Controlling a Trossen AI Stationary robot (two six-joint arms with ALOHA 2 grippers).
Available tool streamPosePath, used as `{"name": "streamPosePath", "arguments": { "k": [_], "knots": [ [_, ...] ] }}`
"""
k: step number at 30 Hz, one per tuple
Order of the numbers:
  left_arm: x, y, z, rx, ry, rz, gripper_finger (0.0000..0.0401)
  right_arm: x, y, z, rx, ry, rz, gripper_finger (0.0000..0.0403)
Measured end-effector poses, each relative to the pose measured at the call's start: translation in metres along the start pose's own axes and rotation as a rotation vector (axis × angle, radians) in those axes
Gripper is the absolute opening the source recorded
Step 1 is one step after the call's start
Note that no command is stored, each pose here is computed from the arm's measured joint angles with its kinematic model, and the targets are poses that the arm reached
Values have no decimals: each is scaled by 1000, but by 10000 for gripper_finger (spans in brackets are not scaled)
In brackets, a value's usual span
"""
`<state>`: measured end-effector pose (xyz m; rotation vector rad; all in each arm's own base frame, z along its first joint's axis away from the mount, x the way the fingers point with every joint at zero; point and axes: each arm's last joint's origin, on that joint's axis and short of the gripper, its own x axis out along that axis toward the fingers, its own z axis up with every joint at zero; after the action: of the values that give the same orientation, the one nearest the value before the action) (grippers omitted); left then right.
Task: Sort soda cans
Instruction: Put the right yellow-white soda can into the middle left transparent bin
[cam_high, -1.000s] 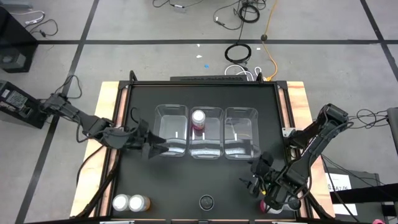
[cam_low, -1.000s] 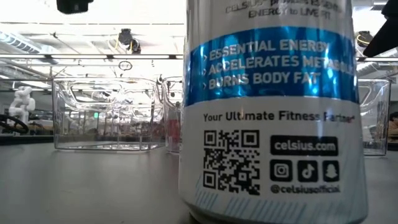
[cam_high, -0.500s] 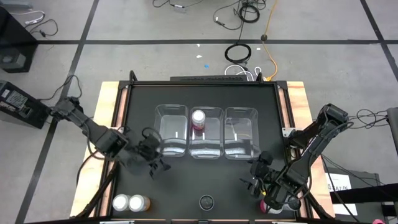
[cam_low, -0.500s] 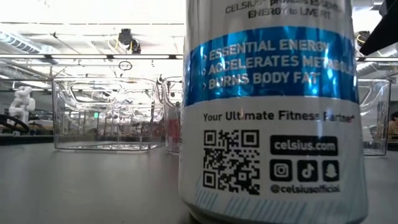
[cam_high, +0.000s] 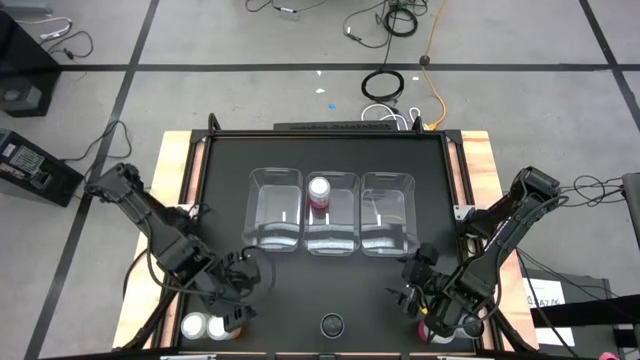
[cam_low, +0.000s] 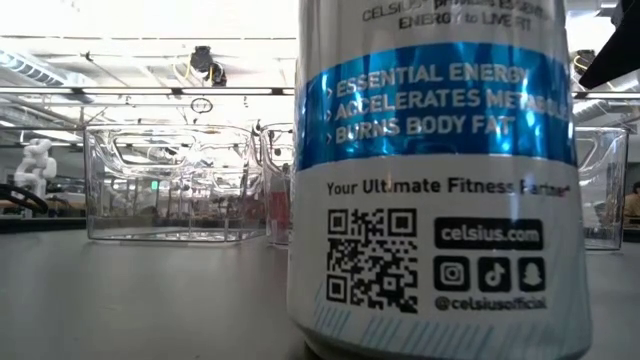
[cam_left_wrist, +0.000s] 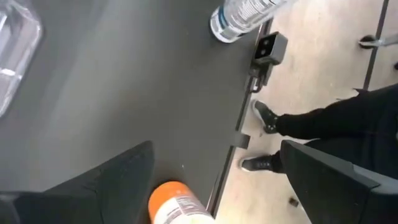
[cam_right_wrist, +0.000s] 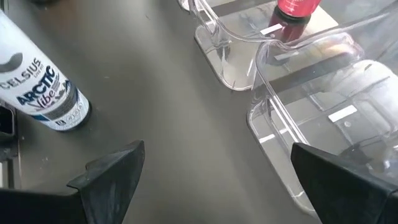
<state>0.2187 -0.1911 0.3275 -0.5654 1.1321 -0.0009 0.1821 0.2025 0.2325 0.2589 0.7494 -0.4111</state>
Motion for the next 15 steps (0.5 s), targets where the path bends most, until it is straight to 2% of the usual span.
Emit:
{"name": "streamPosePath", "arguments": {
  "k": [7,10,15],
  "knots": [
    [0,-4,-1,12,-15,-25,356,0,2,1,81,-4,16,398],
    [0,-3,-2,62,-5,-19,356,0,3,1,120,-8,22,398],
    [0,2,-6,79,29,40,356,0,3,1,177,-9,23,398]
  ]
}}
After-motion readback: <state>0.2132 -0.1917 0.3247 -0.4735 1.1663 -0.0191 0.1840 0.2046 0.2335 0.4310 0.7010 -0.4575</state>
